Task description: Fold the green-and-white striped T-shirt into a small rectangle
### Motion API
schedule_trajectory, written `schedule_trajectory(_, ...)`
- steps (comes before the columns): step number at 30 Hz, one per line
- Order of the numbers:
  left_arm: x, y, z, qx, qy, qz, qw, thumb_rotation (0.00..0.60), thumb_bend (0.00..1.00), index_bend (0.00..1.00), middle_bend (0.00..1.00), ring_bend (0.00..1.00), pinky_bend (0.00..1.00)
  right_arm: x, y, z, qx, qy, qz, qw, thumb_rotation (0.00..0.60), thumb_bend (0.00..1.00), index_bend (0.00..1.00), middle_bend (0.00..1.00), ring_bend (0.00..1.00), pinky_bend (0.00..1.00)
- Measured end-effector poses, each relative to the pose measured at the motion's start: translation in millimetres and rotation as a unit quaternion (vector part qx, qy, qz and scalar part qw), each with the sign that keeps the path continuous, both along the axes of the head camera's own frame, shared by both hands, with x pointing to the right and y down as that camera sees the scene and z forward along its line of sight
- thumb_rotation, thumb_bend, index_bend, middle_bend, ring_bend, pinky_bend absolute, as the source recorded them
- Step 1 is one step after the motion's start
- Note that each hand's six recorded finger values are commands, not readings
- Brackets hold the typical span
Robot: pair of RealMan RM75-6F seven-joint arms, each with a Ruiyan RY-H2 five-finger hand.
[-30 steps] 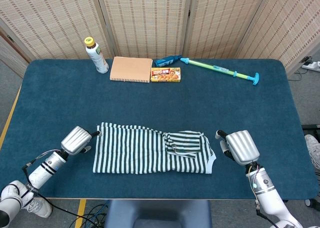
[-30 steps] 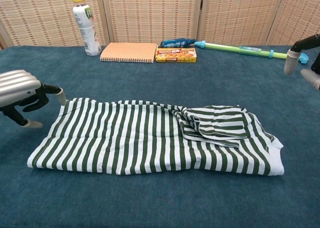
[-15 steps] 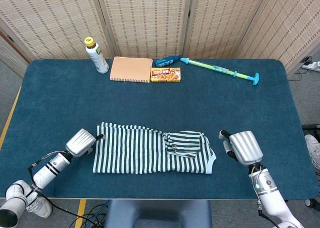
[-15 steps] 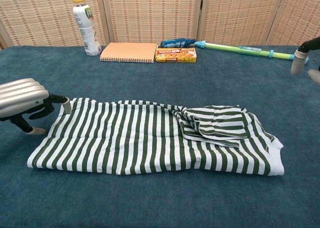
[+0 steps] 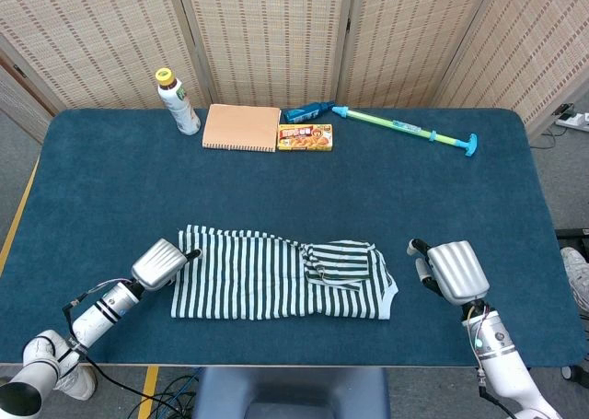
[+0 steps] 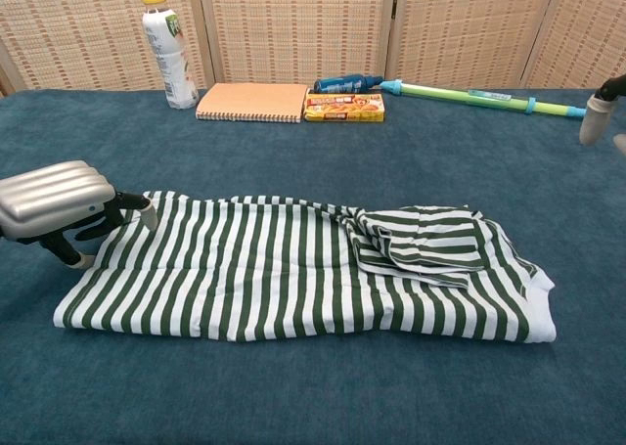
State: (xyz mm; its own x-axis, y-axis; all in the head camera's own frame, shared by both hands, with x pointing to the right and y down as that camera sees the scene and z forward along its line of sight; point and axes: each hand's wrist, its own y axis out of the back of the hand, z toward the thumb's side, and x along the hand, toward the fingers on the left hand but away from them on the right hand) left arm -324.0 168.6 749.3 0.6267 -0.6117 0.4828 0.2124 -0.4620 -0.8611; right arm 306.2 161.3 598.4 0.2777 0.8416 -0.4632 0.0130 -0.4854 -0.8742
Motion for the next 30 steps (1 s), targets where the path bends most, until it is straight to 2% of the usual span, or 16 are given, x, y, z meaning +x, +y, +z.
schedule_trajectory(8, 8.1, 0.3, -0.4, -0.011, 0.022, -0.013, 0.9996, 0.600, 0.19, 0.38, 0.86, 0.82, 0.93, 2.8, 0.2, -0.6, 0.001, -0.003, 0.004, 1.0000, 0.600, 0.57, 0.43, 0.97, 1.00, 1.00)
schedule_trajectory(12, 12.4, -0.2, -1.5, -0.022, 0.041, -0.026, 0.9986, 0.600, 0.19, 0.40, 0.86, 0.82, 0.93, 4.1, 0.0, -0.3, 0.001, -0.004, 0.006, 1.0000, 0.600, 0.57, 0.43, 0.97, 1.00, 1.00)
schedule_trajectory(18, 12.9, -5.2, -4.6, -0.021, 0.051, -0.037, 0.9978, 0.600, 0.19, 0.46, 0.86, 0.82, 0.93, 5.9, -0.3, 0.5, 0.001, -0.006, 0.009, 0.9999, 0.600, 0.57, 0.43, 0.97, 1.00, 1.00)
schedule_trajectory(30, 11.6, -8.9, -5.2, -0.018, 0.054, -0.051, 0.9971, 0.600, 0.28, 0.56, 0.86, 0.82, 0.93, 6.5, -1.3, 2.2, 0.001, -0.010, 0.012, 0.9999, 0.600, 0.57, 0.43, 0.97, 1.00, 1.00)
